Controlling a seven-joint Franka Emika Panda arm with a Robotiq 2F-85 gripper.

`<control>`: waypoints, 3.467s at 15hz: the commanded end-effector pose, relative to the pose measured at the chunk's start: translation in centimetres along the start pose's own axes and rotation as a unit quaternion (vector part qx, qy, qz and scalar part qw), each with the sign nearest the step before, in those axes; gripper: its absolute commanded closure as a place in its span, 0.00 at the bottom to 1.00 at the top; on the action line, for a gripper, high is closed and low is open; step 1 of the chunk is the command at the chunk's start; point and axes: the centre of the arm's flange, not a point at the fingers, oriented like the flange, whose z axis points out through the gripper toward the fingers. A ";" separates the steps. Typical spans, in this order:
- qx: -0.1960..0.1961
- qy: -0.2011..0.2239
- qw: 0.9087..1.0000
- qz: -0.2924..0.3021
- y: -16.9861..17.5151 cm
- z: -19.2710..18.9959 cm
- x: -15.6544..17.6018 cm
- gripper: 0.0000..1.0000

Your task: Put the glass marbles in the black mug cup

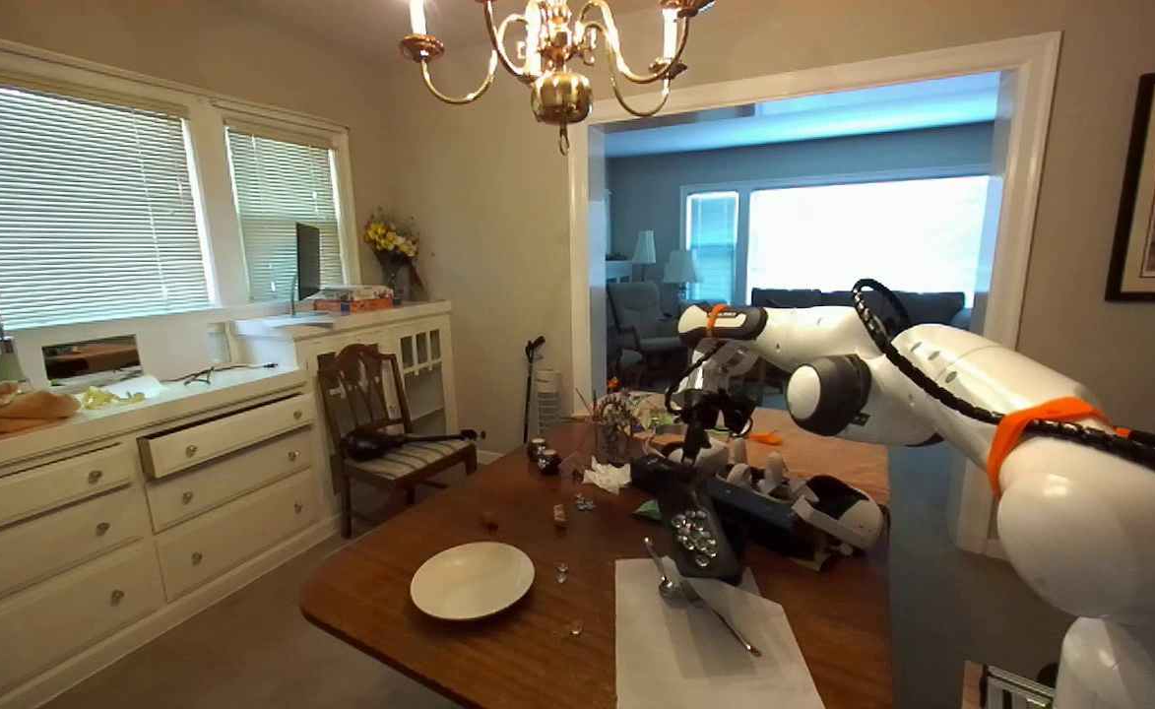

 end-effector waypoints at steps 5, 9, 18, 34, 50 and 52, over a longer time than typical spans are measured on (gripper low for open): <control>-0.011 -0.016 1.000 -0.004 0.4 0.3 0.0 0.98; -0.036 -0.020 0.999 -0.006 1.7 -0.9 0.2 0.98; -0.055 -0.013 0.998 0.011 3.3 -2.5 0.2 0.98; -0.033 0.038 0.995 0.088 4.6 -6.7 -2.3 0.98; -0.111 0.087 0.978 0.151 6.6 -12.5 -6.7 0.98; -0.115 0.093 0.977 0.155 6.6 -12.9 -6.8 0.98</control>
